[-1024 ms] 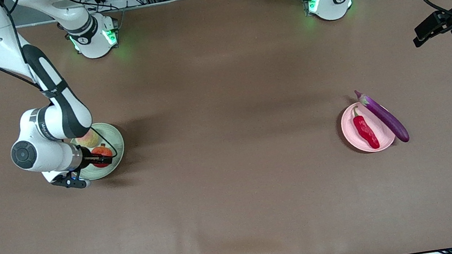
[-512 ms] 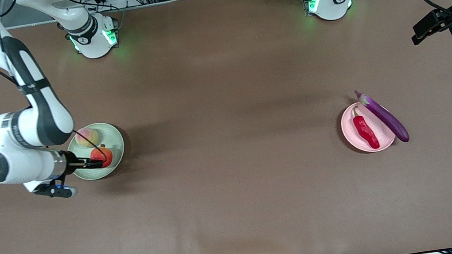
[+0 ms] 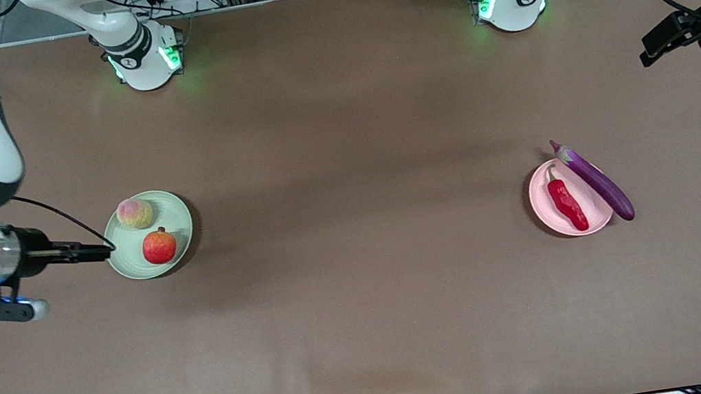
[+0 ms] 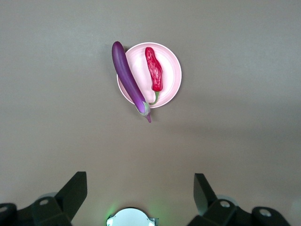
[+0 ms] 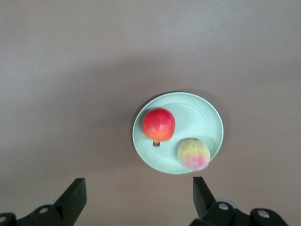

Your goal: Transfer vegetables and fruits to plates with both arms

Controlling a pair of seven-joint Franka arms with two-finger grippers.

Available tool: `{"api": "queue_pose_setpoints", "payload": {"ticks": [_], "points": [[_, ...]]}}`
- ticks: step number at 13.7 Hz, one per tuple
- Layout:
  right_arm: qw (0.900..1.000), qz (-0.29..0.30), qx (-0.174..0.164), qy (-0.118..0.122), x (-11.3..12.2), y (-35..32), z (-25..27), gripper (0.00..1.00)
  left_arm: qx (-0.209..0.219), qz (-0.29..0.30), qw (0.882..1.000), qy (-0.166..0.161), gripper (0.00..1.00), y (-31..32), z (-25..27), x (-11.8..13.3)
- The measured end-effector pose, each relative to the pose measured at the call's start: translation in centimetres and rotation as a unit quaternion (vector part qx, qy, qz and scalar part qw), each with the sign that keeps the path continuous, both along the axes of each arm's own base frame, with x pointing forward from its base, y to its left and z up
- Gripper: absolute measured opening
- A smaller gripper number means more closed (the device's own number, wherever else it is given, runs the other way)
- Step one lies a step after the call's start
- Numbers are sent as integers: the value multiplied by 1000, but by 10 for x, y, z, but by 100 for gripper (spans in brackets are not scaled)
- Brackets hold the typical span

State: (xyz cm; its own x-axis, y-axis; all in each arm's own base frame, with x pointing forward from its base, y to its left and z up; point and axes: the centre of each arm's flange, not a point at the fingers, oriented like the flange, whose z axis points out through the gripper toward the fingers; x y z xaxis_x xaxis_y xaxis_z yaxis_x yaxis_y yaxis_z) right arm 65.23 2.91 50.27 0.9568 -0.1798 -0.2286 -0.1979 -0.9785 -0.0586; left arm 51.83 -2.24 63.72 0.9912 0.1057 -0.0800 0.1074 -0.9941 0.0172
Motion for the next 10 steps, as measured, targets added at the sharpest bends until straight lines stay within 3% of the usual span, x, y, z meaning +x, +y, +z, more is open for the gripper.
{"api": "queue_pose_setpoints", "payload": {"ticks": [6, 10], "points": [[1000, 16, 9, -3, -21, -18, 91, 100, 2, -12, 1000, 4, 100, -13, -2, -5], [997, 38, -7, -60, -61, -19, 164, 100, 2, -13, 1000, 4, 100, -14, -2, -6]]}}
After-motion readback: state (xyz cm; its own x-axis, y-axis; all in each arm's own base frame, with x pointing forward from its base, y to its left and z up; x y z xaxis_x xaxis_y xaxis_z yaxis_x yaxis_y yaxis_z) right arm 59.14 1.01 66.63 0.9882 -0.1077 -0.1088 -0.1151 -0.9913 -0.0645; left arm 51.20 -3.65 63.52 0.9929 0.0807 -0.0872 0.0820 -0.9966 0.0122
